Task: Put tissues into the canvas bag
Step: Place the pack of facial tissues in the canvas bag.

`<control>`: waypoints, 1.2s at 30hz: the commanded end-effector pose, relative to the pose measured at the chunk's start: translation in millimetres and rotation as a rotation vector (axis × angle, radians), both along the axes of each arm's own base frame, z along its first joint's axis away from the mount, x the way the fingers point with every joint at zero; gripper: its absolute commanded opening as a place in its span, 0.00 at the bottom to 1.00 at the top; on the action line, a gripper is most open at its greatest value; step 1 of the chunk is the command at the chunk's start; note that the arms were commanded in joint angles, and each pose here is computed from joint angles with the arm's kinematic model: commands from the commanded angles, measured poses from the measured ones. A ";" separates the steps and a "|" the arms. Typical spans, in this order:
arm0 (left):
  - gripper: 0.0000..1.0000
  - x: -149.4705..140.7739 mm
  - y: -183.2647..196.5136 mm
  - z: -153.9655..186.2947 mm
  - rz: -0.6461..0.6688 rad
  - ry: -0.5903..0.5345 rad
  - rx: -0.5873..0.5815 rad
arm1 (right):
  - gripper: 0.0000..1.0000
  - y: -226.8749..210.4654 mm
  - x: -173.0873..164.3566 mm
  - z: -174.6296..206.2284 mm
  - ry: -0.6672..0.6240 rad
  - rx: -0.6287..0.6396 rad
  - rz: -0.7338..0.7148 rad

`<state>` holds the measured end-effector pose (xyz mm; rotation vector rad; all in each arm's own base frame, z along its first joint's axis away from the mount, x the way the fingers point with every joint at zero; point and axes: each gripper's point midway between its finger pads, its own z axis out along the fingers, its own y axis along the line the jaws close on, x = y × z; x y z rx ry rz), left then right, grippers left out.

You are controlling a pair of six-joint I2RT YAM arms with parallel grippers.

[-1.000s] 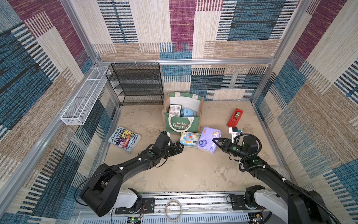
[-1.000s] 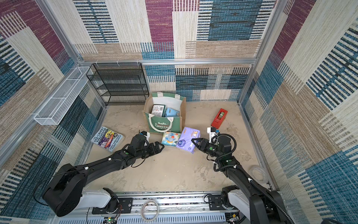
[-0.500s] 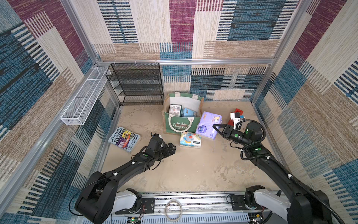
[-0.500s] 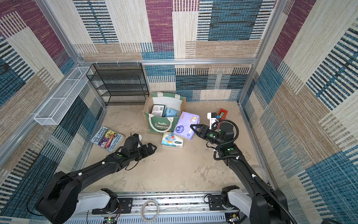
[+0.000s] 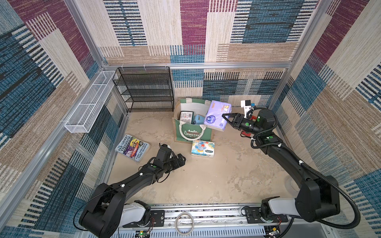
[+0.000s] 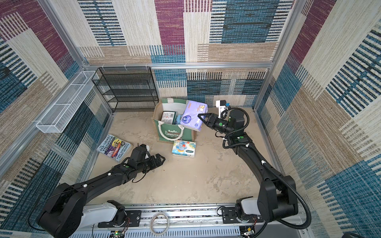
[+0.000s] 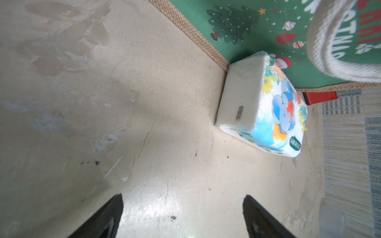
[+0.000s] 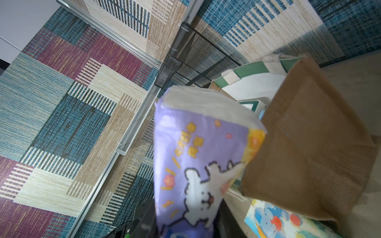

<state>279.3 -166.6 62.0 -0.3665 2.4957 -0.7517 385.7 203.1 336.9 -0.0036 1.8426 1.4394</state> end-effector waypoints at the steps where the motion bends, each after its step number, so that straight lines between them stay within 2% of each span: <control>1: 0.95 0.0 1.3 -0.6 -0.002 -0.008 0.004 | 0.35 14.6 12.6 16.7 -0.059 0.004 0.027; 8: 0.95 -1.7 0.4 -2.2 -0.007 -0.001 -0.001 | 0.34 57.3 53.8 18.0 -0.057 -0.012 0.075; 18: 0.95 -5.5 1.9 -5.6 0.003 0.008 -0.012 | 0.31 100.4 109.5 -11.8 0.001 -0.065 0.063; 25: 0.95 -6.5 4.1 -4.9 0.006 0.004 -0.005 | 0.31 132.3 125.5 -40.7 0.062 -0.105 0.068; 36: 0.95 -8.2 5.3 -4.6 0.009 0.002 -0.005 | 0.31 155.4 135.9 -91.3 0.175 -0.143 0.077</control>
